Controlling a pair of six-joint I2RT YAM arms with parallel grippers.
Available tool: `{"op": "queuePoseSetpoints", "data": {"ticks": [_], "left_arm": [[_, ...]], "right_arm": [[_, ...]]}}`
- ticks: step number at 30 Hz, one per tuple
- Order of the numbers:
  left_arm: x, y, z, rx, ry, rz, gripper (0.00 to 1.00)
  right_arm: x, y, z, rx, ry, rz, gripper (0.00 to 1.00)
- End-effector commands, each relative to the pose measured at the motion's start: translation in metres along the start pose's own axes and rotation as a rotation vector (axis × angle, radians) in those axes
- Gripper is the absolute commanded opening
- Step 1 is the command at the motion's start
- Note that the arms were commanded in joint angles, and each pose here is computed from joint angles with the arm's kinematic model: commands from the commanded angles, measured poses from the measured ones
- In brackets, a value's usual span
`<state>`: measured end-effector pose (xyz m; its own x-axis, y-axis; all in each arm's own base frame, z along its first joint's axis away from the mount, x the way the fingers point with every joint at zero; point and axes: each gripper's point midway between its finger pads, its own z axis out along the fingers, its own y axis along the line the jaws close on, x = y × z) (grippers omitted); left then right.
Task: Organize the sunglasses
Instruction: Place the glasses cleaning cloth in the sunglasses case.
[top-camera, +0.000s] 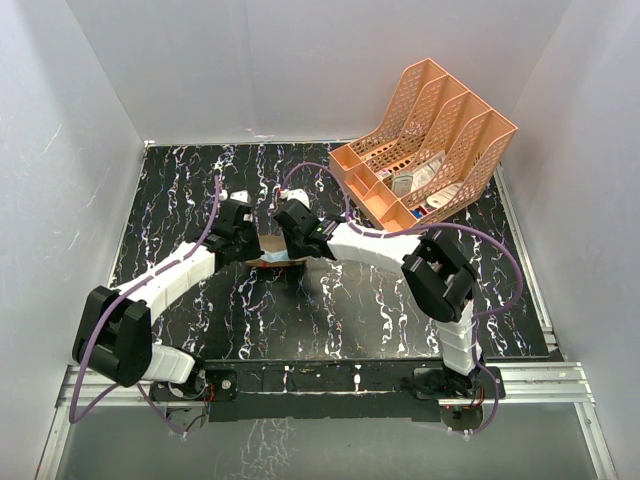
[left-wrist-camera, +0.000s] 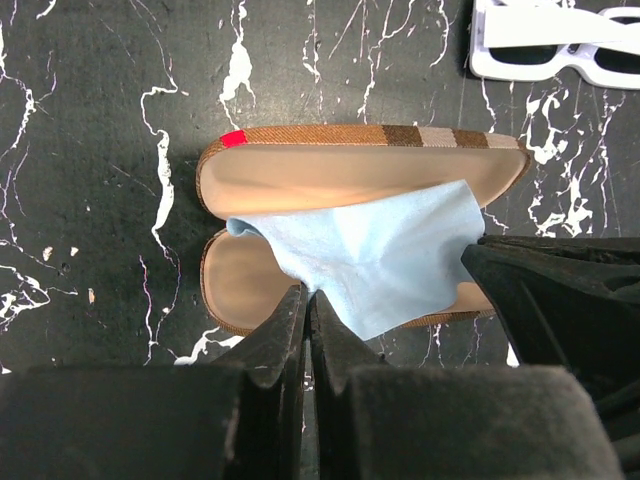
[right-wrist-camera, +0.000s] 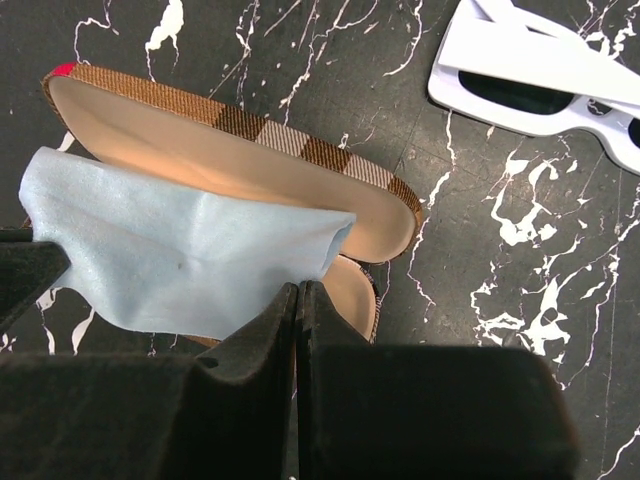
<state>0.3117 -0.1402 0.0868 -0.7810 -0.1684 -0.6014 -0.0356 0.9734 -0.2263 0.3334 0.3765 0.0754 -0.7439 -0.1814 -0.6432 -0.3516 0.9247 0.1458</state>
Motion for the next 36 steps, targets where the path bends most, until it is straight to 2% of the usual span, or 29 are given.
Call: {"op": "queuePoseSetpoints", "data": {"ticks": [1, 21, 36], "left_arm": [[0.003, 0.0, -0.001, 0.001, 0.036, -0.002, 0.0], [0.046, 0.011, 0.012, -0.029, 0.175, -0.021, 0.0], [0.06, 0.015, 0.008, -0.021, 0.178, -0.055, 0.0]], "right_arm": [[-0.016, 0.008, -0.007, -0.045, -0.064, 0.023, 0.0], [0.022, -0.002, -0.009, -0.054, -0.002, 0.064, 0.0], [0.031, -0.028, -0.008, 0.022, 0.006, 0.015, 0.0]]}}
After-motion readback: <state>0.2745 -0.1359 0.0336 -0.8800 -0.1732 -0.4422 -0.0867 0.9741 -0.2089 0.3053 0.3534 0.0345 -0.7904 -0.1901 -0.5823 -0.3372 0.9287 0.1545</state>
